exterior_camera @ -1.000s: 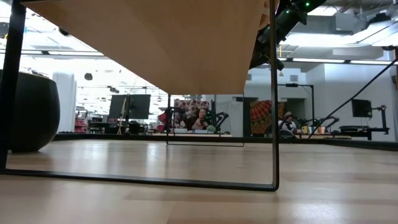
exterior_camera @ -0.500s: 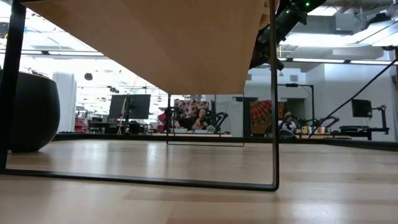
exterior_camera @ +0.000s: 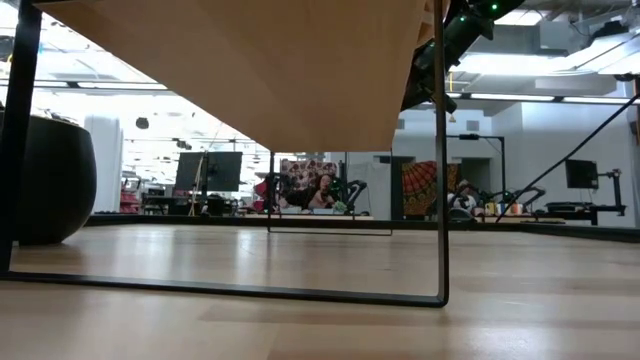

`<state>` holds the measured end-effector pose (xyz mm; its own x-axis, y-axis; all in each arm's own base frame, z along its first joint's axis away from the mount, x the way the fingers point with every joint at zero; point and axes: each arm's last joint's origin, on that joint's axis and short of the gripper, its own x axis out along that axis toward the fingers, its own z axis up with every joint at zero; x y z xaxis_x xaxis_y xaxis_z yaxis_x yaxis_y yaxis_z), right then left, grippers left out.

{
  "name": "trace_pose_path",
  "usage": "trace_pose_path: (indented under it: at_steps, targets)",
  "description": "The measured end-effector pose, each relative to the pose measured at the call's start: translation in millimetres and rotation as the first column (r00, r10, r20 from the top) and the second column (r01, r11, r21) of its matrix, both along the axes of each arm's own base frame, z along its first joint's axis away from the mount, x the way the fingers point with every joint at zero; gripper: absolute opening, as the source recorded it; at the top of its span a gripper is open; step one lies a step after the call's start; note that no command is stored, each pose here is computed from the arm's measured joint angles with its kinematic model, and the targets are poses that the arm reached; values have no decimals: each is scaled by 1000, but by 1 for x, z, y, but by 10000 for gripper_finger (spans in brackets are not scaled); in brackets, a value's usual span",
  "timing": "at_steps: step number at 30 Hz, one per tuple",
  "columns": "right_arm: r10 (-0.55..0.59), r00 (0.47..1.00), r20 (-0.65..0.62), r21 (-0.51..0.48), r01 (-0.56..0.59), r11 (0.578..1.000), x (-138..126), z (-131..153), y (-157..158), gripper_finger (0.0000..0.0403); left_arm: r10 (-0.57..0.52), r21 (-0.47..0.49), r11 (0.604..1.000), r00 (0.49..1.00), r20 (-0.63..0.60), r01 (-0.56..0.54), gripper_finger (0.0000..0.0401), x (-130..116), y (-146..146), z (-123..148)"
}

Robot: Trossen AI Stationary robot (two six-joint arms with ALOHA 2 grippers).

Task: Place coffee mugs
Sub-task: Put the blue mug on the shelf

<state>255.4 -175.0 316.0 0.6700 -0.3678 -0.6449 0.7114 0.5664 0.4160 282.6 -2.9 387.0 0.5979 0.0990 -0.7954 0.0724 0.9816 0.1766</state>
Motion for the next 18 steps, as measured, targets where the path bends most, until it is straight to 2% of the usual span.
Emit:
trace_pose_path:
  at_steps: [6, 10, 18]
  targets:
    - [0, 1000, 0, 0, 0, 1000, 0, 0, 0, 25, -16, -18, 1000, 1000, 20, 17, 8, 13, -1, -17]
    - [0, 1000, 0, 0, 0, 1000, 0, 0, 0, 25, -19, 18, 1000, 1000, -22, 19, 8, 19, 0, -31]
    - [-7, 1000, 5, 8, 7, 1000, 0, 0, 0, 25, -44, 41, 998, 999, -24, 45, 9, 32, 1, -40]
